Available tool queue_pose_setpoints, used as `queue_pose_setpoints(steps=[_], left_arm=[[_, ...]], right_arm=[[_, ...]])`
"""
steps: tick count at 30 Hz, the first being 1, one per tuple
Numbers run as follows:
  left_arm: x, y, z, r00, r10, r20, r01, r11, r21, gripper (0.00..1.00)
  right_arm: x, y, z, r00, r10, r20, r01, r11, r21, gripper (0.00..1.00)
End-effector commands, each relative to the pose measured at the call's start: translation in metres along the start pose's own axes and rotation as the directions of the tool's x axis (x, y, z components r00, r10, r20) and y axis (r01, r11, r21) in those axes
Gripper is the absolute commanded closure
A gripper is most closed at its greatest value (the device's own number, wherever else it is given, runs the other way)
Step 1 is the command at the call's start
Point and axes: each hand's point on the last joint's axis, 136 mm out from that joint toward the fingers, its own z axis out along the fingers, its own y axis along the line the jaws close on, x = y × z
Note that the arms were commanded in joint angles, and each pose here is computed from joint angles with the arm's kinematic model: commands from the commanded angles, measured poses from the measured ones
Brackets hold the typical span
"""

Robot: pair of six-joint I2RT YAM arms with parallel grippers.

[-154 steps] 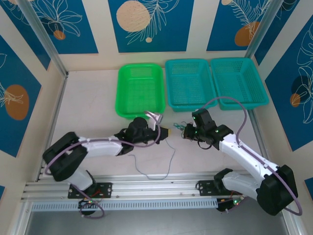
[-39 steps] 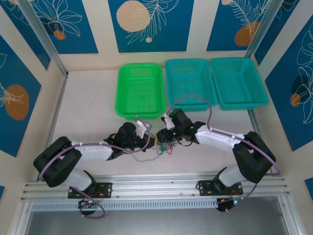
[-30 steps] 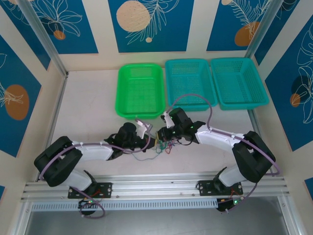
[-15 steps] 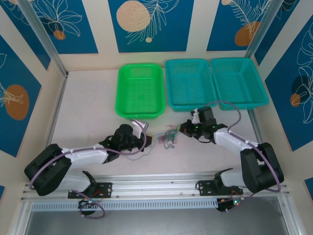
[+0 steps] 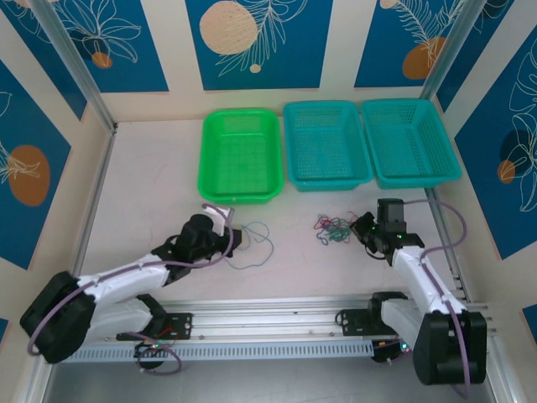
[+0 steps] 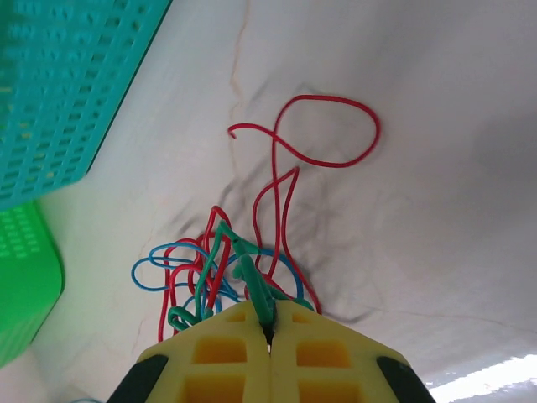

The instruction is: Untangle the cables

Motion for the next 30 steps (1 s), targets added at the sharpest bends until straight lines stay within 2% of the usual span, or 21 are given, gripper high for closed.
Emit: queue_pose_setpoints(steps=[1, 4, 7, 9, 14, 17, 21, 24, 27, 30], left_arm=[[-0.024, -0.021, -0.023, 0.998, 0.006, 0.068, -0.013, 0.996, 0.093, 1.0], [-0.061, -0.055, -0.049, 0.987, 0.06, 0.15, -0.089, 0.977, 0.192, 1.0], [-0.115, -0.081, -0.079, 0.96, 0.141, 0.243, -0.187, 0.965, 0.181, 1.0], [-0.156, -0.095, -0.095, 0.935, 0.187, 0.3, -0.239, 0.96, 0.145, 1.0], [-0.278, -0.116, -0.121, 0.869, 0.286, 0.404, -0.298, 0.954, -0.034, 1.0], [-0.345, -0.122, -0.134, 0.822, 0.297, 0.485, -0.301, 0.951, -0.071, 1.0], [-0.418, -0.129, -0.148, 0.752, 0.347, 0.56, -0.34, 0.933, -0.121, 1.0], [-0.462, -0.122, -0.151, 0.719, 0.367, 0.59, -0.338, 0.927, -0.165, 1.0], [-0.488, -0.104, -0.137, 0.733, 0.353, 0.582, -0.305, 0.935, -0.182, 1.0], [-0.49, -0.083, -0.108, 0.775, 0.333, 0.536, -0.274, 0.943, -0.189, 1.0]], right_arm=[[0.012, -0.014, -0.001, 0.999, -0.017, -0.033, 0.017, 0.999, 0.027, 1.0], [0.026, 0.007, 0.001, 0.991, -0.088, -0.103, 0.08, 0.994, -0.08, 1.0], [0.035, 0.017, 0.002, 0.981, -0.152, -0.124, 0.14, 0.985, -0.098, 1.0], [0.037, 0.019, 0.001, 0.977, -0.173, -0.122, 0.163, 0.983, -0.088, 1.0], [0.039, 0.024, 0.0, 0.974, -0.193, -0.121, 0.183, 0.979, -0.09, 1.0], [0.038, 0.024, -0.001, 0.974, -0.19, -0.12, 0.181, 0.98, -0.088, 1.0], [0.041, 0.025, -0.001, 0.972, -0.197, -0.126, 0.186, 0.978, -0.093, 1.0], [0.042, 0.025, 0.0, 0.97, -0.204, -0.129, 0.194, 0.977, -0.09, 1.0], [0.043, 0.025, 0.0, 0.968, -0.213, -0.133, 0.203, 0.975, -0.09, 1.0], [0.043, 0.025, -0.001, 0.967, -0.218, -0.132, 0.207, 0.974, -0.09, 1.0]])
